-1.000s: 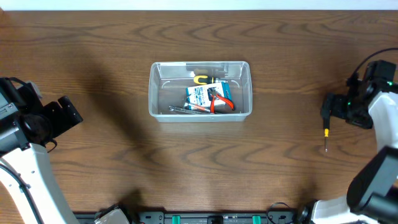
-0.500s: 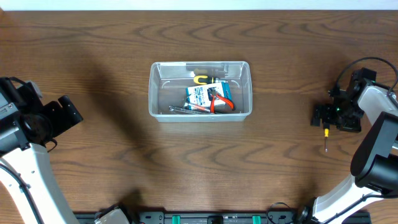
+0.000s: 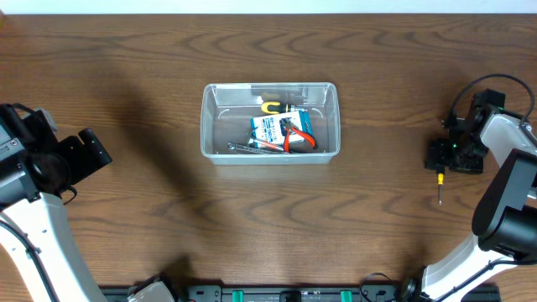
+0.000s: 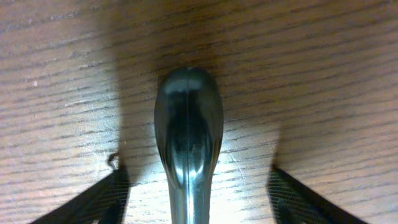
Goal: Pack container
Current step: 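Lower the right gripper onto the small screwdriver and grasp it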
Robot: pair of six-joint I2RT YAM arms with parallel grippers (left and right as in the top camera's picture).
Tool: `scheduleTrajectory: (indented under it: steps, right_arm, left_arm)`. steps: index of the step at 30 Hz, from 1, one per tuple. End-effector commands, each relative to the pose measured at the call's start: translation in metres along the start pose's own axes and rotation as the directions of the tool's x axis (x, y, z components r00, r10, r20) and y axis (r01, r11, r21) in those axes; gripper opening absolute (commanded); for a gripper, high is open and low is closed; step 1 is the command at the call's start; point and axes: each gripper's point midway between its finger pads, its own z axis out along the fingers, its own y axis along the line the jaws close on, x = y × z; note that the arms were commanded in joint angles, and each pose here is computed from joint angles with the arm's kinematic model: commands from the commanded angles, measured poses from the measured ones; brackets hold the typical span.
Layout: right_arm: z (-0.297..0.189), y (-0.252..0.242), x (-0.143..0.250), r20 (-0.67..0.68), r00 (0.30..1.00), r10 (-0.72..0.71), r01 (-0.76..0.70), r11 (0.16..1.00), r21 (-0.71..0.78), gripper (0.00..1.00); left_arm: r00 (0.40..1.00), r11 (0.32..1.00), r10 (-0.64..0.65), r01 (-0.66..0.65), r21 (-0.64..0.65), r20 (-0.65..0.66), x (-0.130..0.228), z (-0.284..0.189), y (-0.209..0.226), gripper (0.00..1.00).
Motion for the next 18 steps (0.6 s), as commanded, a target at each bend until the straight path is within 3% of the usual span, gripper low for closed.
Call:
scheduleTrajectory:
  steps: [1,18]
  right_arm:
    - [0.021,0.016,0.010,-0.059,0.998,-0.022,0.018,0.998,-0.067,0.64]
    - [0.021,0.018,0.010,-0.056,0.998,-0.022,0.018,0.997,-0.078,0.54]
  left_arm:
    - [1.000,1.000,0.003,-0.003,0.000,0.010,-0.006,-0.002,0.000,0.98]
    - [0.993,0.986,0.121,-0.122,0.110,0.011,-0.004,-0.002,-0.019,0.98]
